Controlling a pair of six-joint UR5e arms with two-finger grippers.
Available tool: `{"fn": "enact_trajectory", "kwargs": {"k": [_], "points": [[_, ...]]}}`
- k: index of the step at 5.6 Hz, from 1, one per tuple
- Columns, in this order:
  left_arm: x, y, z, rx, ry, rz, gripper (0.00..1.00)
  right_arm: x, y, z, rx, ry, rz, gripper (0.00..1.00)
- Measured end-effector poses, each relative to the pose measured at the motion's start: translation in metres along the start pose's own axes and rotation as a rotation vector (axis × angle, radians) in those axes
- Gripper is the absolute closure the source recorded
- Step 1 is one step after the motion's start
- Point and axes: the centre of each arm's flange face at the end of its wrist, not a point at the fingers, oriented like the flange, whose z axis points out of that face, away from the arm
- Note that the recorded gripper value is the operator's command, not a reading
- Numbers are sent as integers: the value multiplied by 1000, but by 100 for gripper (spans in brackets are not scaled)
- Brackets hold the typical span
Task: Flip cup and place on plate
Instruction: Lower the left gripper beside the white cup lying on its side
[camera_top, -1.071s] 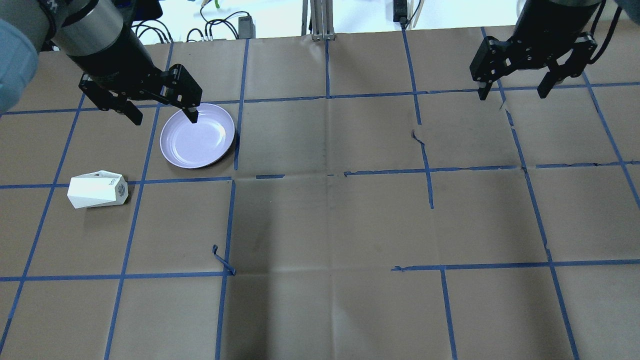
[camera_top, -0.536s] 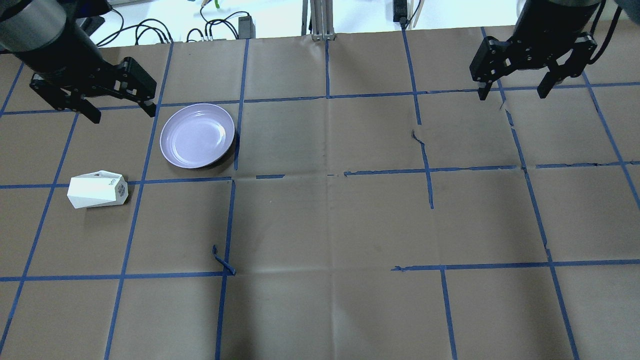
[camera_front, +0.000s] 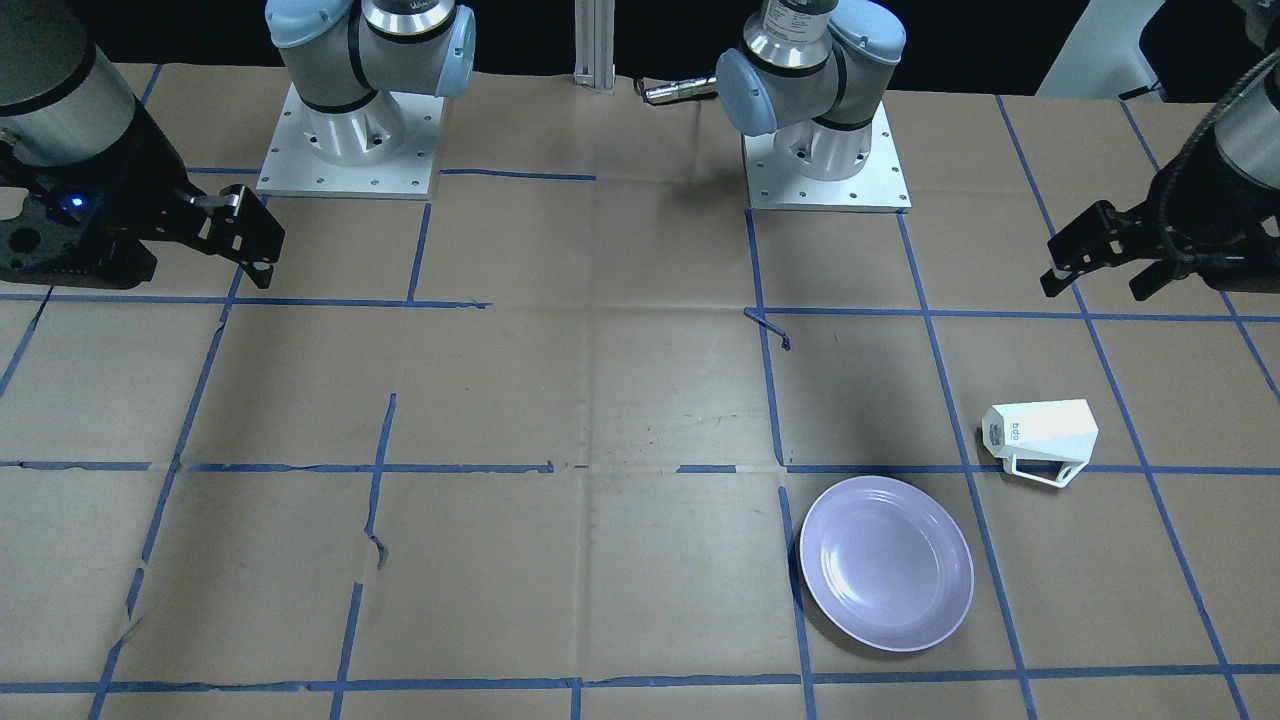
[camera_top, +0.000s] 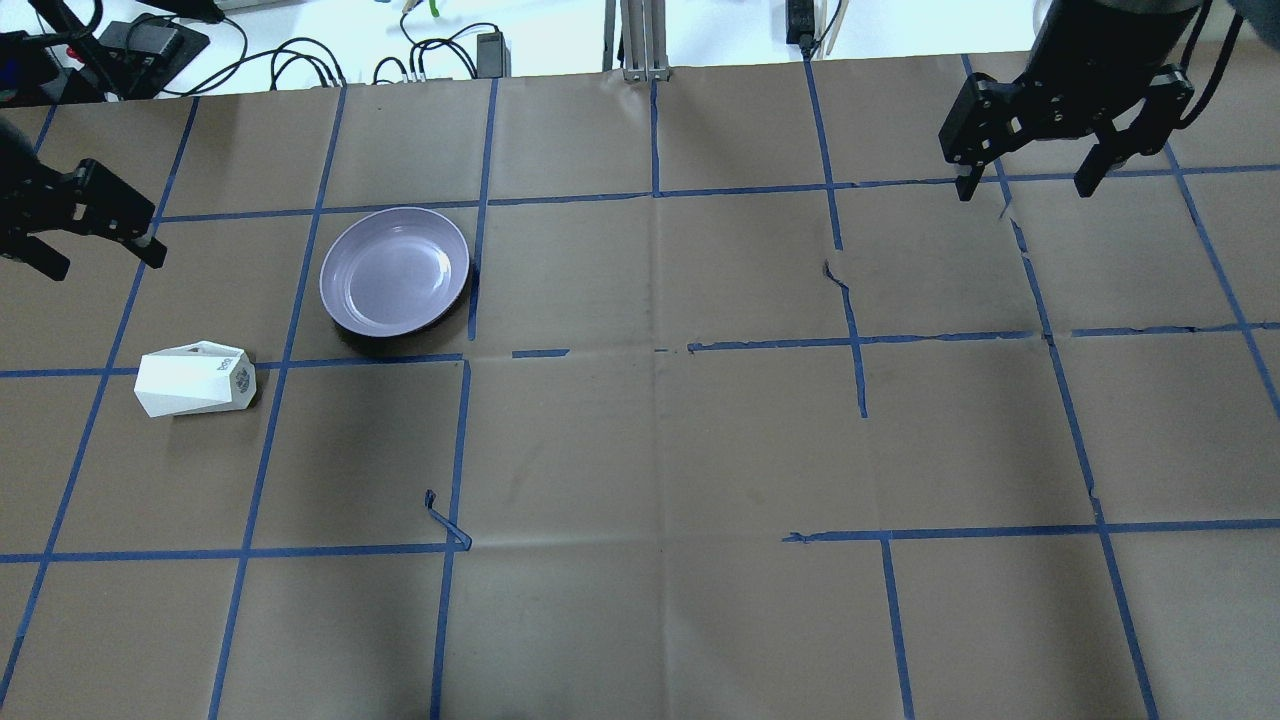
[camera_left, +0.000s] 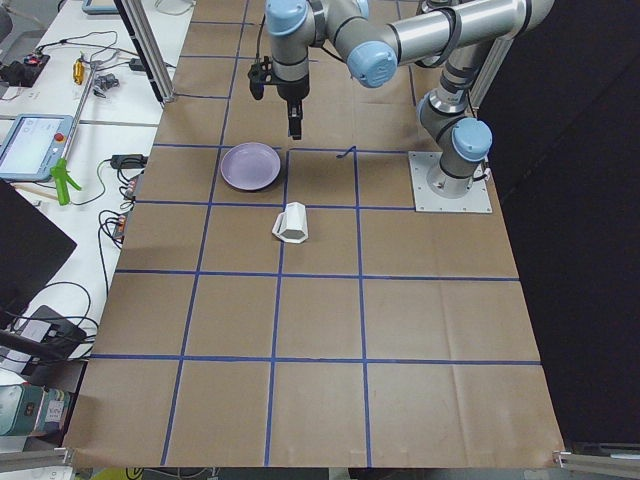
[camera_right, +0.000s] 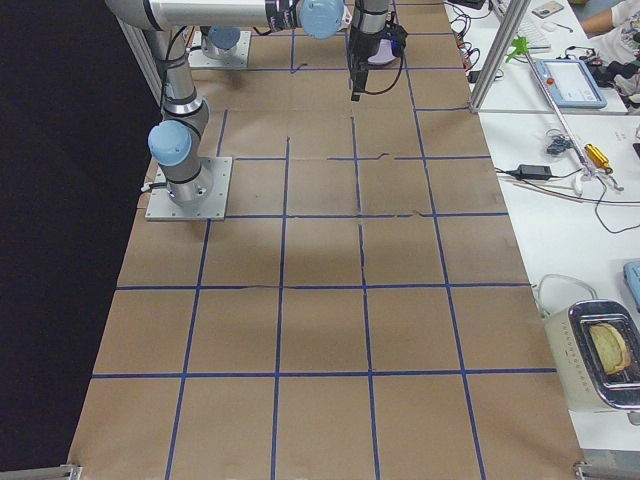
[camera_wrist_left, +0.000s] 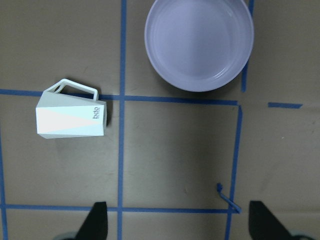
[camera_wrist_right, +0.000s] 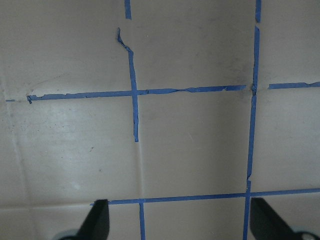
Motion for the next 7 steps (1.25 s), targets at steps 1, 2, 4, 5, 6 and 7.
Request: {"fn": "enact_trajectory", "kwargs": {"k": [1,2,4,5,6,7], "points": [[-52,-4,20,-7,26,23,2,0,0,0,0,0,0,0],[-96,-9,40,4,56,55,2,0,0,0,0,0,0,0],[-171,-14,89,64,164,121,2,0,0,0,0,0,0,0],[-203,-14,117,112,253,111,2,0,0,0,0,0,0,0],[-226,-14,146,150,338,90,2,0,0,0,0,0,0,0],[-242,-14,174,170,408,89,2,0,0,0,0,0,0,0]]}}
